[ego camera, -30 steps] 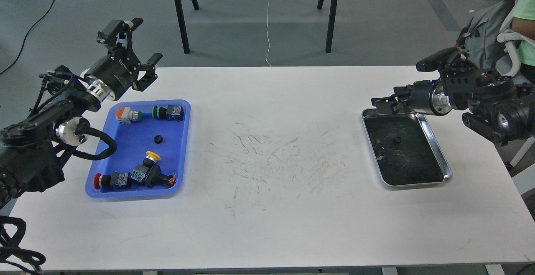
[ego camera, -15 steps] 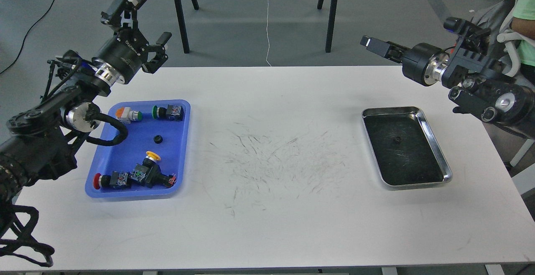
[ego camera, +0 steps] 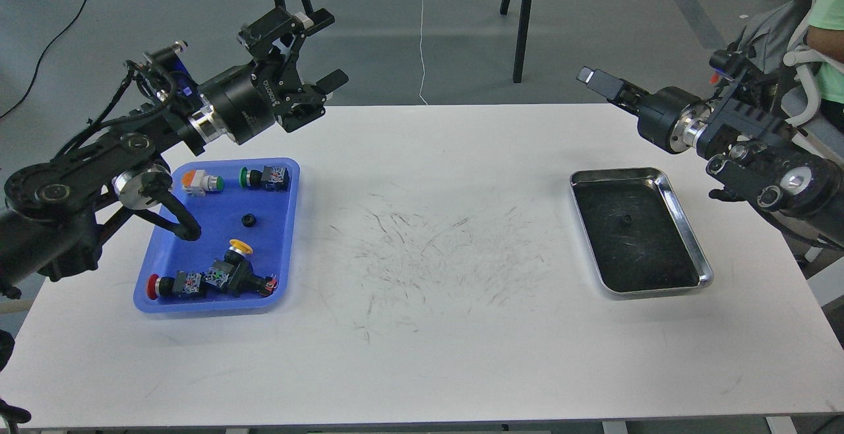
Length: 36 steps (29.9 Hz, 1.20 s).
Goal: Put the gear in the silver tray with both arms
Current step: 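Move the left gripper back over the blue tray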
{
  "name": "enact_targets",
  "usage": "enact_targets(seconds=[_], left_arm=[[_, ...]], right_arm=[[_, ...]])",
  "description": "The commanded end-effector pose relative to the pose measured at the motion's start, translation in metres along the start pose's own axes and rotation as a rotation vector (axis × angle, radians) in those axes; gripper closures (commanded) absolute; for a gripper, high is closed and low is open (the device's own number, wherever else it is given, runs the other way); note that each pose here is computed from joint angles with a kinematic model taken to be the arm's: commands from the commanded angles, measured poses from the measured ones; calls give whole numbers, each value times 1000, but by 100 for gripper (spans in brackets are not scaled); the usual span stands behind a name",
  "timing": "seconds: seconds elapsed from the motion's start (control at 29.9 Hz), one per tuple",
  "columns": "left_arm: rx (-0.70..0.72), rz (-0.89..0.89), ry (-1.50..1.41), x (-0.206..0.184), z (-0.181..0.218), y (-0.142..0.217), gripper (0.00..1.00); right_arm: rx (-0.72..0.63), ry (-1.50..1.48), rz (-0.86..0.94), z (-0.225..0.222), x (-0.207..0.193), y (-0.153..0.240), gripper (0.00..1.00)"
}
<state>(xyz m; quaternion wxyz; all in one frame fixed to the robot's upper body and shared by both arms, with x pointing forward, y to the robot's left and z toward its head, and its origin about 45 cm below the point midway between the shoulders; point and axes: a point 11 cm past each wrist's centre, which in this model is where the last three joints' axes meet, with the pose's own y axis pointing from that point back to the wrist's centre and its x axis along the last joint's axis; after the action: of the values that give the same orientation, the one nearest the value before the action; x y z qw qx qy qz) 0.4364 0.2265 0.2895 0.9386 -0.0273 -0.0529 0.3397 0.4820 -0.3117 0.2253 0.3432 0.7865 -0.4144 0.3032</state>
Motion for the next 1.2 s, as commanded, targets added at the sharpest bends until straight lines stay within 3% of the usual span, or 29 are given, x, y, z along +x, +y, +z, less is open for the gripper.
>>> enact_targets(seconds=[0.0, 0.6, 0.74, 0.97, 1.07, 1.17], left_arm=[[8, -25, -43, 0, 9, -5, 0], [89, -103, -237, 6, 31, 0, 0], [119, -37, -304, 37, 49, 22, 0], [108, -86, -306, 22, 48, 12, 0], [155, -306, -416, -33, 34, 7, 0], [220, -448, -562, -60, 17, 11, 0]], right_arm=[[8, -12, 15, -2, 4, -1, 17], [40, -114, 91, -7, 3, -3, 17], [32, -133, 95, -1, -1, -1, 17], [22, -141, 97, 4, -8, 1, 17], [24, -142, 94, 4, -9, 1, 17], [22, -141, 100, 4, -8, 1, 17]])
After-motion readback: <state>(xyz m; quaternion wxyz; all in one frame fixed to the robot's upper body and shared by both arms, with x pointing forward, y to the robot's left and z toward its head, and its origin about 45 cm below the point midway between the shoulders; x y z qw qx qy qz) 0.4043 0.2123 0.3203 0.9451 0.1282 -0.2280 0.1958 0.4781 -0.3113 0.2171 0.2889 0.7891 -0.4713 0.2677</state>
